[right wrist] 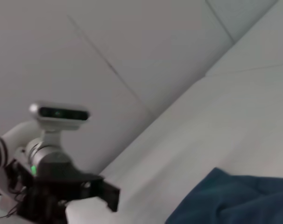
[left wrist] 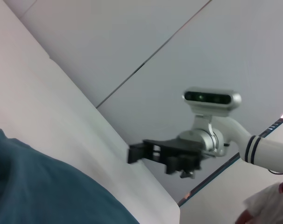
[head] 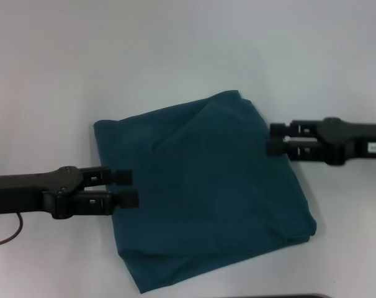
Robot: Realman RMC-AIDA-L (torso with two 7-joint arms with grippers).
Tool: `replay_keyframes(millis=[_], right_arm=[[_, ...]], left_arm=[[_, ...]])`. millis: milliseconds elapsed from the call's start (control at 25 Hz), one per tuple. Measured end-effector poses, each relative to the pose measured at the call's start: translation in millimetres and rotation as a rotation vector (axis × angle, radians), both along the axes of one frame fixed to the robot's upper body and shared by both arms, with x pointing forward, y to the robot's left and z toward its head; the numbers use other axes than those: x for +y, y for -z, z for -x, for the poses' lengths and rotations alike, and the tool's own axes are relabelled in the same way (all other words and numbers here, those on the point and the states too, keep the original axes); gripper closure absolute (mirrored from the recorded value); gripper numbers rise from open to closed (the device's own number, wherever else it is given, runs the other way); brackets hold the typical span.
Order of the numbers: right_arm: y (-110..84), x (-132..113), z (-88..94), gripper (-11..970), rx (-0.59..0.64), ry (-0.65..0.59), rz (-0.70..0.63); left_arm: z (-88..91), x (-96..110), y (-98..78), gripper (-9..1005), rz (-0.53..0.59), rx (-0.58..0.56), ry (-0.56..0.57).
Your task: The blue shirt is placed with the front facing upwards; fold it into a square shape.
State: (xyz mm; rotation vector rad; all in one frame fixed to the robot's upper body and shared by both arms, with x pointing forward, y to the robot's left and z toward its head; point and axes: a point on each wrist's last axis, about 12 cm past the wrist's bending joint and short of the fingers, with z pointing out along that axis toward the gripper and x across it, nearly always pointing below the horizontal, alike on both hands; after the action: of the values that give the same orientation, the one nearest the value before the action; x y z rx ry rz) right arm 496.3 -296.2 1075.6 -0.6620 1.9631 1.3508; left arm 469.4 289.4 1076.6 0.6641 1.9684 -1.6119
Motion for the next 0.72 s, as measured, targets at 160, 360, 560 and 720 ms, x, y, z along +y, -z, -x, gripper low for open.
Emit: replay_keyframes(millis=[160, 360, 560, 720], right_arm=[[2.0, -6.8, 14.9, 315, 0.007, -0.003, -0.012], [-1.4, -13.3, 25.1, 230, -0.002, -0.012, -0.026], [-3.5, -15.6, 25.1, 186, -0.011, -0.016, -0.027], [-4.4, -15.6, 23.1, 188, -0.016, -0.025, -0.017]], left_arm=[[2.3, 3.2, 0.0, 100, -0.007, 0.010, 0.010], [4.1, 7.2, -1.2, 99, -0.009, 0.013, 0.017], [3.0, 5.7, -2.2, 99, -0.010, 0.011, 0.030], [2.0, 4.5, -2.7, 99, -0.010, 0.009, 0.036]])
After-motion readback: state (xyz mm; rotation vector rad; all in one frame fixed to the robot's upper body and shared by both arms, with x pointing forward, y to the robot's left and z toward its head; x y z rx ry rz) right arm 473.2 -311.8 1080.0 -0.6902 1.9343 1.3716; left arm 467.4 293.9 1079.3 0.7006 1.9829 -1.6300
